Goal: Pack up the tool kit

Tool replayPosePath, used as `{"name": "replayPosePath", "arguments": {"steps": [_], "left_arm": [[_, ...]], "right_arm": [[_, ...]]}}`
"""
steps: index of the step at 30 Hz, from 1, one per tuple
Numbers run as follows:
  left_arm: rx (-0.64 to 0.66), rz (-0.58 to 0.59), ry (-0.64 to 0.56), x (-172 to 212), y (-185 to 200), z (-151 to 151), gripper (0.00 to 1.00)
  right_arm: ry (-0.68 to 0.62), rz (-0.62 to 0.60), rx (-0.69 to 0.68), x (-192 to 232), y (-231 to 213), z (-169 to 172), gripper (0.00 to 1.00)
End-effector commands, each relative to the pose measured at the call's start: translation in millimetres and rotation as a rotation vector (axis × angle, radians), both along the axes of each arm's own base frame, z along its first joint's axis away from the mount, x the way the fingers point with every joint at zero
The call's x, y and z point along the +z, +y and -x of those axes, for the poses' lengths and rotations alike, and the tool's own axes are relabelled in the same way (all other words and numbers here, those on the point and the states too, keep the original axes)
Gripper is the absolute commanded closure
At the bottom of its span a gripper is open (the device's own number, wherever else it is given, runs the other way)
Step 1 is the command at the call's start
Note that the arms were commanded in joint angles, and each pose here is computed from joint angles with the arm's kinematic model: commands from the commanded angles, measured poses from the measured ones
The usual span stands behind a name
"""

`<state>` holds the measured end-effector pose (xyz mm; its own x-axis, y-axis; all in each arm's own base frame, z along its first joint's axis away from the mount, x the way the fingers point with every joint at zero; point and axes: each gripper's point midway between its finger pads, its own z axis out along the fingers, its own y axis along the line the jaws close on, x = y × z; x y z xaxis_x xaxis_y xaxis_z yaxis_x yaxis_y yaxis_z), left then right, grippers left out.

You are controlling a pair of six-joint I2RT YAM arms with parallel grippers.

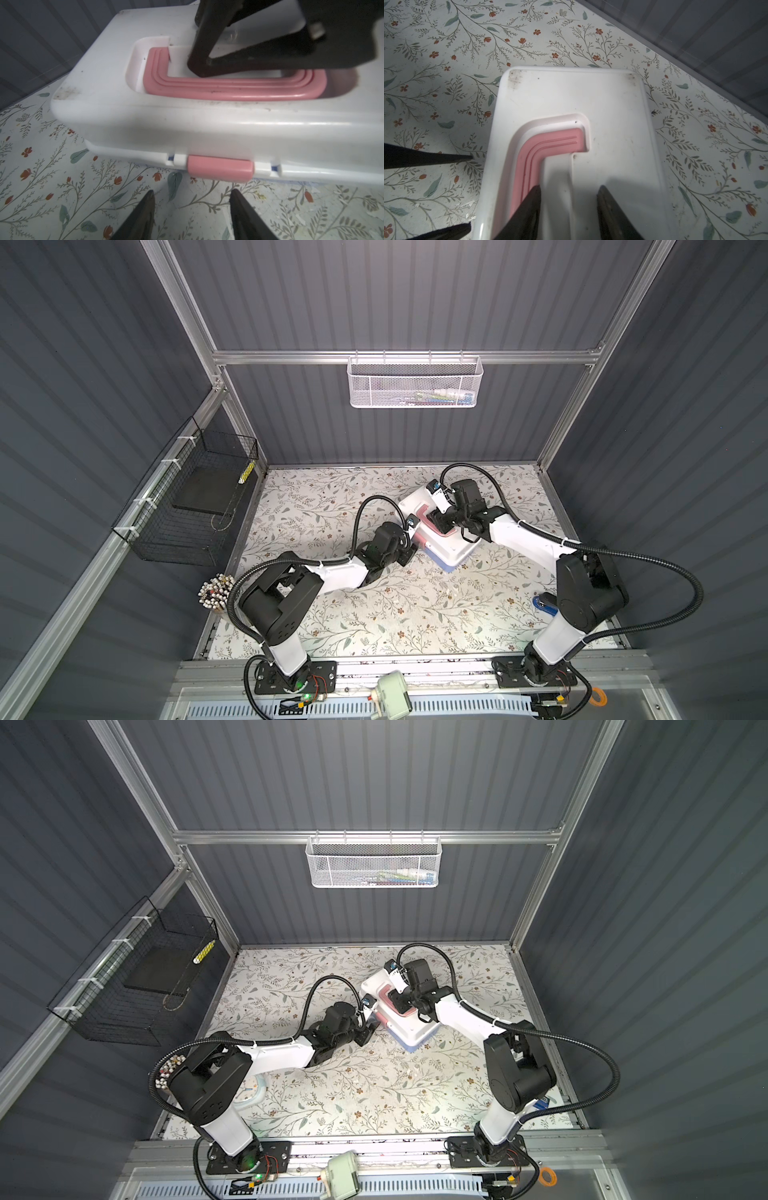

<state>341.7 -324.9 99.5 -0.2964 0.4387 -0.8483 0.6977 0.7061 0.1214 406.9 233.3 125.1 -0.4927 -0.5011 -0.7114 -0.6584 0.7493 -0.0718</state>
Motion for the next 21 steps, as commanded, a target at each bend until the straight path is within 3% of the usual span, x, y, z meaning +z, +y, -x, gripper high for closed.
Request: {"name": "replayPosePath", "arguments": {"steps": [1,12,21], "left_arm": [[0.034,-0.027,0.016,-10.1,2.7,-7.1,0.42],[0.057,0.014,-0.007,-11.4,-10.6,-27.7,0.43],[0.103,0.043,-0.017,-4.2,1.3,-27.7,0.35]], "right_arm": [[0.705,0.322,-0.014,-141.2,-63.2,146.6,0.53],[0.712,0.317,-0.008,-139.0,-59.0,148.4,0.53],[0.628,0.258,-0.073,-116.3,-53.0,129.7,0.51]]}}
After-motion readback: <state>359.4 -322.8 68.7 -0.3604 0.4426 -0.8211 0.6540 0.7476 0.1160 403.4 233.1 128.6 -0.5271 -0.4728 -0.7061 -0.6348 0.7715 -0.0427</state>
